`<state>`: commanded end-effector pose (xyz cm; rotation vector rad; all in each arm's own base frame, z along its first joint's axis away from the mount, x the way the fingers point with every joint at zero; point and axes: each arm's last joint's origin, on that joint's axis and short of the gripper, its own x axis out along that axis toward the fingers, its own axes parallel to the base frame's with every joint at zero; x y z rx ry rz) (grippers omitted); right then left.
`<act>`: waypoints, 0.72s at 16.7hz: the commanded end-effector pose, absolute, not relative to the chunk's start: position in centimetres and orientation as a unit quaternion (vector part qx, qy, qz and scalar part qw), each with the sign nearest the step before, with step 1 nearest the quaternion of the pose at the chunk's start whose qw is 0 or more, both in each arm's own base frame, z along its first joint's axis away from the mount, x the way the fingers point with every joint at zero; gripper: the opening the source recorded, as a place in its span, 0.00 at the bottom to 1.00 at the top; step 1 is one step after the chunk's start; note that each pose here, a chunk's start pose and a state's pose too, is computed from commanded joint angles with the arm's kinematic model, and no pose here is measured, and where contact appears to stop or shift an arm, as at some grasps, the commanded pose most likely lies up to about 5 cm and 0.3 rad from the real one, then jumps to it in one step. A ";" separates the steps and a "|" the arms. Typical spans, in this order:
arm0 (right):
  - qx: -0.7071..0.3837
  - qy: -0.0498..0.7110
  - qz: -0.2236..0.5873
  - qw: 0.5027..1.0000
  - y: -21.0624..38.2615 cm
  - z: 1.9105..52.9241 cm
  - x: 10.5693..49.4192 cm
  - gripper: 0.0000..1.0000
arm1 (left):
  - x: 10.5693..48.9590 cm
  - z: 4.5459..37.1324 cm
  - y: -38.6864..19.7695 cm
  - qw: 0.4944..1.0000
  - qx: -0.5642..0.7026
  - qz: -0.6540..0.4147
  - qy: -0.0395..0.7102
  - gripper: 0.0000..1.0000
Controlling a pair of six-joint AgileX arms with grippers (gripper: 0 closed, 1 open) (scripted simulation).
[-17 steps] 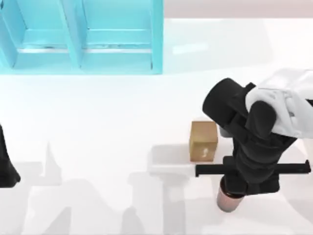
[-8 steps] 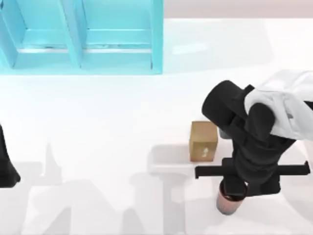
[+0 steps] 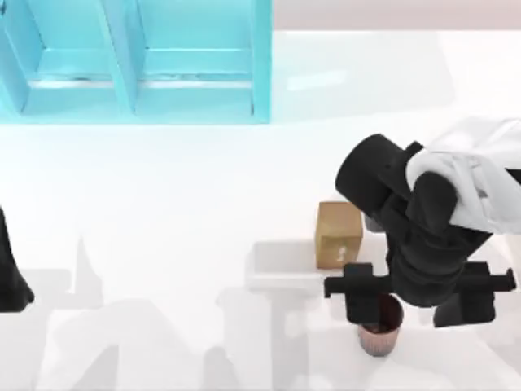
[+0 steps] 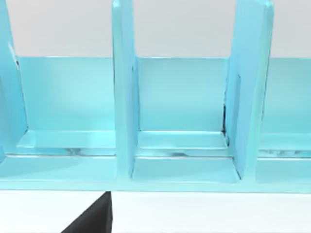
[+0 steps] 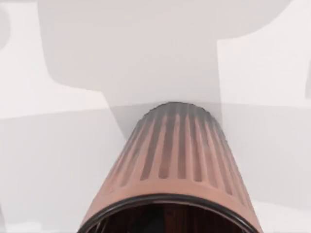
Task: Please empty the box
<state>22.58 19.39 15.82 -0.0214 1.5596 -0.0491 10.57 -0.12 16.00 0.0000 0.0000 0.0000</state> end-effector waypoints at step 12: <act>-0.008 0.702 -0.021 0.712 19.6 16.9 22.8 1.00 | 10.6 16.0 -0.1 1.000 0.000 0.000 0.000 1.00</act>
